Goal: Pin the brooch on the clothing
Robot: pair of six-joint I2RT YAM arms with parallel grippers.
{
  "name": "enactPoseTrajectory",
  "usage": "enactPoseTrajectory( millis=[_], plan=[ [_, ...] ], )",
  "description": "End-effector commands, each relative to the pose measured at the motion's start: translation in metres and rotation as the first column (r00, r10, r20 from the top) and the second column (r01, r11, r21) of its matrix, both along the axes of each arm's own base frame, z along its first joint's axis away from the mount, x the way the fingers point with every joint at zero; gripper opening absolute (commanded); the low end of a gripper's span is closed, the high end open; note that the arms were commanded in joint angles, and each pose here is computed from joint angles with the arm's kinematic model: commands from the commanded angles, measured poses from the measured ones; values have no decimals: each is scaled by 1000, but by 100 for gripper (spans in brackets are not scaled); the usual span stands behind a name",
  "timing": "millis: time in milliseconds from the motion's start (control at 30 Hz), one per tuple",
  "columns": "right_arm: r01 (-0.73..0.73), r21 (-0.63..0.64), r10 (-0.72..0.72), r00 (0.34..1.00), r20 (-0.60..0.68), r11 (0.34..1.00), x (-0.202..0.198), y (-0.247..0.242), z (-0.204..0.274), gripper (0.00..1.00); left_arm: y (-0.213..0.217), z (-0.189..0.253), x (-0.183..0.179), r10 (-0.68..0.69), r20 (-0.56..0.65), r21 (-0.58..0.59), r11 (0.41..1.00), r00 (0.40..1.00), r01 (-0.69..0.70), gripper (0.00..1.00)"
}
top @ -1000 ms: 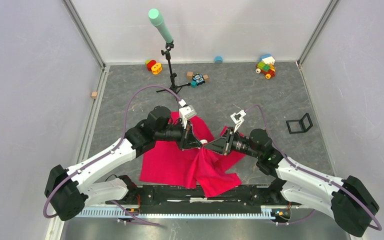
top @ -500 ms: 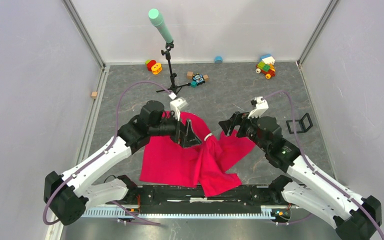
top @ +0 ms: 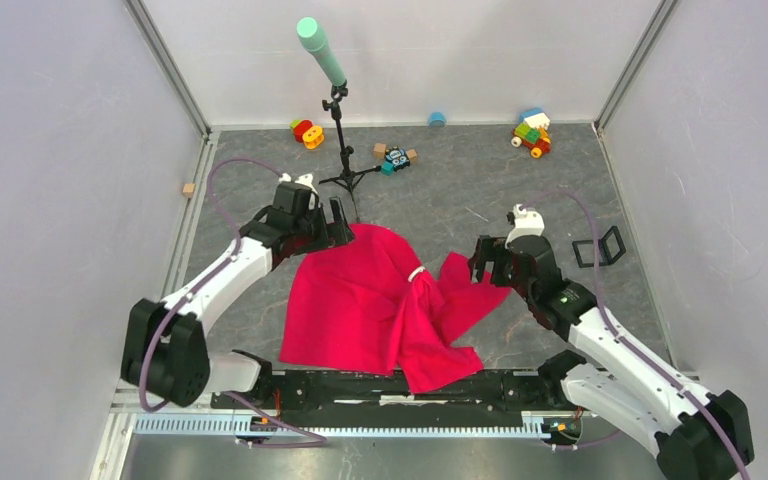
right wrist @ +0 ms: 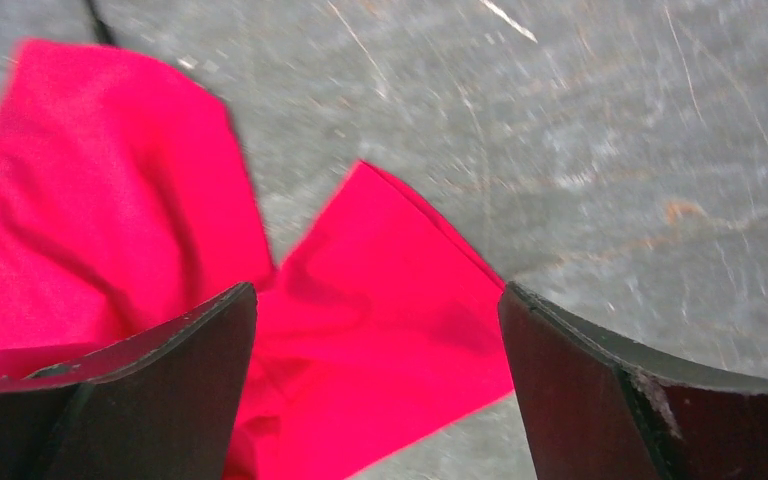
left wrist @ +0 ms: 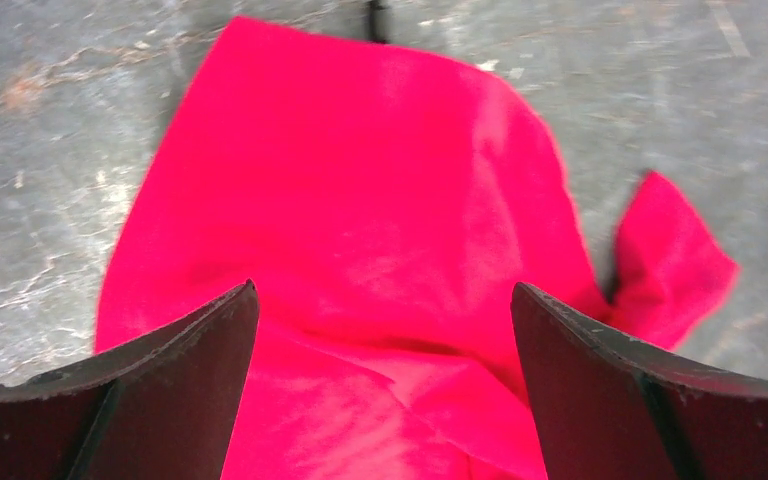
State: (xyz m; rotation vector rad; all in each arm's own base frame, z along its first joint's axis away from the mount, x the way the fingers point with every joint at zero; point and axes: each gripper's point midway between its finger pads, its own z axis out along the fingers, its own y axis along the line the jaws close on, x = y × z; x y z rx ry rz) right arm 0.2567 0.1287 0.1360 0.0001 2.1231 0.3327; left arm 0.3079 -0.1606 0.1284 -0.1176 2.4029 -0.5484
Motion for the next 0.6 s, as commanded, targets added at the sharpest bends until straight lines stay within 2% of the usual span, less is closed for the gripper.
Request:
enactPoseTrajectory(
  millis=[0, 300, 567],
  plan=[
    [51, -81, -59, 994, -94, 995, -9, -28, -46, 96, 27, -16, 28, 136, 10, 154, 979, 991, -136, 100],
    [92, -45, -99, 974, -201, 995, -8, -51, -96, 92, 42, -58, 64, 186, -47, 340, 927, 981, -160, 100],
    [82, 0, -79, 964, -255, 997, -9, -47, -108, 84, 48, -74, 80, 200, -61, 419, 895, 978, -157, 100]
  ],
)
